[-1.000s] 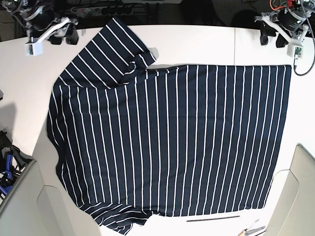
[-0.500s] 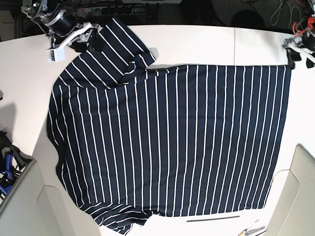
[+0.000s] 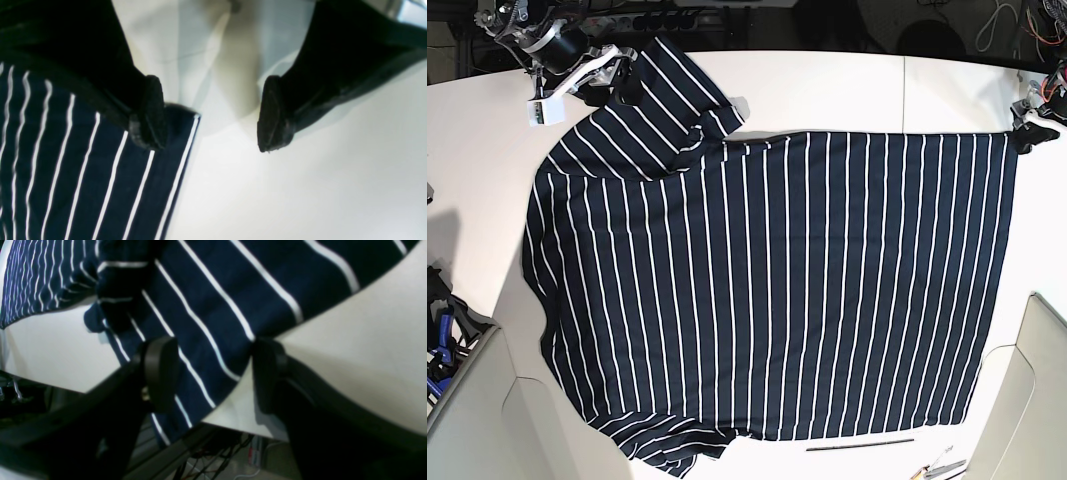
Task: Fold the T-shirt properly
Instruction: 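Grasp the shirt's shoulder edges with the left and right grippers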
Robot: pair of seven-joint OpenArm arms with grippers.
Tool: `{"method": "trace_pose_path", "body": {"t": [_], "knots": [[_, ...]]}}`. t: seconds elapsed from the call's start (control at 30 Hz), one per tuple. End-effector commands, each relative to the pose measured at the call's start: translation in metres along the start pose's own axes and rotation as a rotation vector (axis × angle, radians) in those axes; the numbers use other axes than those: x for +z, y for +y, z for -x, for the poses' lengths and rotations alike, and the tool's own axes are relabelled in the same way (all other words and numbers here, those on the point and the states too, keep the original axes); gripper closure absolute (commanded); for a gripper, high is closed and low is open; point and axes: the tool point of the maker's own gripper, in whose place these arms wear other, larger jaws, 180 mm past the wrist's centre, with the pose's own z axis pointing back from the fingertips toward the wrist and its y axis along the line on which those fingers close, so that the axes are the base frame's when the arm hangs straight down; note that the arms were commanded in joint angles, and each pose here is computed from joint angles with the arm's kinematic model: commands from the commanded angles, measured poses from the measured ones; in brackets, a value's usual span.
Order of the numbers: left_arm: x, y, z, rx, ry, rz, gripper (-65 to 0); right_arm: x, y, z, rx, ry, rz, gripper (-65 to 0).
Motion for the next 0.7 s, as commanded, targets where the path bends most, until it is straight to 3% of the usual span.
{"method": "trace_pose_path", "body": {"t": [0.0, 0.47, 0.67], "knots": [[0.001, 0.003, 0.001, -0.007, 0.020, -0.006, -45.4, 0.002, -0.001, 0.004, 0.009, 0.018, 0.009, -35.6], [-0.006, -0.021, 0.036, -0.048, 0.149, 0.070, -45.4, -0.003, 0.010, 0.006, -0.037, -0.002, -0.010, -35.6], [-0.003, -0.042, 0.042, -0.065, 0.179, 0.190, -45.3, -0.003, 0.011, 0.005, -0.037, -0.007, -0.010, -35.6]]}}
